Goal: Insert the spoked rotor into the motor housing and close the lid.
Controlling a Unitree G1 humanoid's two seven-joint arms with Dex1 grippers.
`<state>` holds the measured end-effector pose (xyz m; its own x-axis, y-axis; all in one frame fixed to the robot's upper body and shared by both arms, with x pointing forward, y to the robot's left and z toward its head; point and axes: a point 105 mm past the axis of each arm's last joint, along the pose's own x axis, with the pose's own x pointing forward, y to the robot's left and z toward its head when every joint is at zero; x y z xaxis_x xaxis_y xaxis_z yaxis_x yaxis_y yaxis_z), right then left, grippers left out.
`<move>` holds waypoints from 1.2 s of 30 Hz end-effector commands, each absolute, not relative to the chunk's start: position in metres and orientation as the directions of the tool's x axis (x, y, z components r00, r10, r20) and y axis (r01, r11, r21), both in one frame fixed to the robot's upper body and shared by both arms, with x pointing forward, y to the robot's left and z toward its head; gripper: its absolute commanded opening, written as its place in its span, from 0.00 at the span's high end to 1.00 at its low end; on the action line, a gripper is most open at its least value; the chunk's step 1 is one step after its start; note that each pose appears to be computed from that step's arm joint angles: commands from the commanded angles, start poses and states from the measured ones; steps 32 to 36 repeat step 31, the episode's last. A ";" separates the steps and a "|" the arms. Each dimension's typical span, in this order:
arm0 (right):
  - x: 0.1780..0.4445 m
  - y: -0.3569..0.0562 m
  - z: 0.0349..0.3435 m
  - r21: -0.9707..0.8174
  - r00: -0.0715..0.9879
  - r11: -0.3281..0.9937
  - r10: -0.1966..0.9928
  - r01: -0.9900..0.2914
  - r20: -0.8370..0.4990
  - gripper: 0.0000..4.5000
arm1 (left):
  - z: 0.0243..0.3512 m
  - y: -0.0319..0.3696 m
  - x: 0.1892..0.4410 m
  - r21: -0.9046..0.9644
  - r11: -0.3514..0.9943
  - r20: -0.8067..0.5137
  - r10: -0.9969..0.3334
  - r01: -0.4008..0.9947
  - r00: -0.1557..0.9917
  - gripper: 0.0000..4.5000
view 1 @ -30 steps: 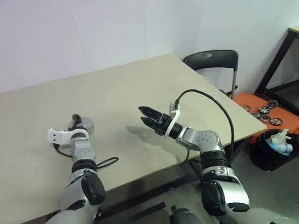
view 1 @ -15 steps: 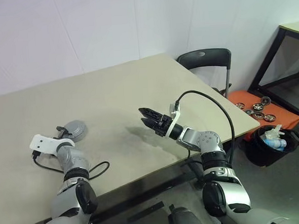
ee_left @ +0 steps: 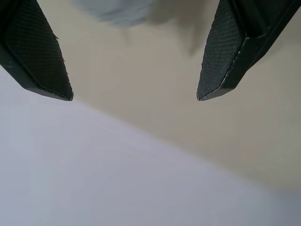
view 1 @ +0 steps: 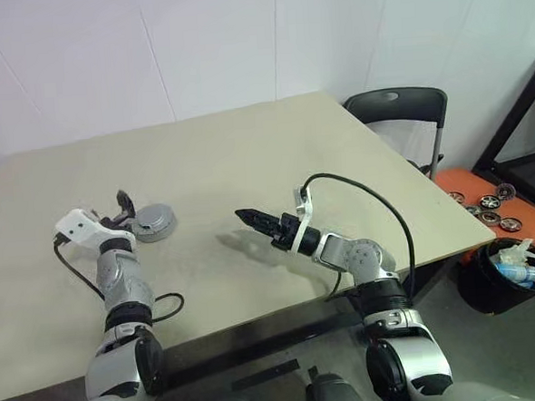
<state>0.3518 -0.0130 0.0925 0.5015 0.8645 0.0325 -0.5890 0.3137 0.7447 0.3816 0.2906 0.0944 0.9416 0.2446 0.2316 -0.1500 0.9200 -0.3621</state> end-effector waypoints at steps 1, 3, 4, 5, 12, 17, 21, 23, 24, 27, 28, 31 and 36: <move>0.369 -0.017 0.106 0.573 0.570 0.462 0.822 -0.677 0.010 0.03 | 0.115 0.264 0.376 -0.248 0.967 0.301 0.020 0.059 0.953 0.00; 0.379 -0.022 0.109 0.489 0.606 0.534 0.795 -0.689 -0.014 0.03 | 0.117 0.248 0.363 -0.178 0.971 0.296 -0.105 0.162 0.950 0.00; 0.383 -0.025 0.111 0.455 0.618 0.557 0.786 -0.695 -0.018 0.03 | 0.119 0.242 0.357 -0.150 0.967 0.289 -0.156 0.206 0.945 0.00; 0.386 -0.026 0.113 0.428 0.627 0.573 0.779 -0.699 -0.018 0.03 | 0.119 0.237 0.351 -0.125 0.963 0.278 -0.199 0.241 0.940 0.00; 0.397 -0.029 0.129 0.254 0.620 0.602 0.785 -0.757 -0.011 0.01 | 0.126 0.221 0.324 -0.019 0.929 0.212 -0.358 0.370 0.909 0.00; 0.400 -0.024 0.131 0.016 0.604 0.606 0.794 -0.795 -0.071 0.01 | 0.130 0.212 0.319 0.048 0.905 0.165 -0.424 0.422 0.891 0.00; 0.399 -0.020 0.132 0.002 0.571 0.573 0.817 -0.820 -0.077 0.01 | 0.130 0.215 0.313 0.051 0.890 0.139 -0.457 0.454 0.879 0.00; 0.402 -0.022 0.129 -0.017 0.575 0.576 0.813 -0.817 -0.091 0.01 | 0.127 0.218 0.308 0.053 0.880 0.113 -0.476 0.473 0.872 0.00; 0.403 -0.022 0.128 -0.024 0.575 0.575 0.813 -0.818 -0.097 0.01 | 0.126 0.219 0.307 0.052 0.876 0.106 -0.482 0.480 0.870 0.00; 0.406 -0.022 0.125 -0.036 0.580 0.580 0.807 -0.814 -0.106 0.01 | 0.126 0.222 0.304 0.063 0.872 0.096 -0.489 0.485 0.867 0.00; 0.407 -0.022 0.125 -0.039 0.583 0.583 0.805 -0.812 -0.107 0.01 | 0.126 0.222 0.303 0.065 0.871 0.095 -0.491 0.487 0.866 0.00; 0.411 -0.024 0.118 -0.101 0.612 0.603 0.779 -0.791 -0.136 0.01 | 0.124 0.222 0.301 0.071 0.873 0.092 -0.487 0.482 0.869 0.00; 0.411 -0.024 0.118 -0.101 0.612 0.603 0.779 -0.791 -0.136 0.01 | 0.124 0.222 0.301 0.071 0.873 0.092 -0.487 0.482 0.869 0.00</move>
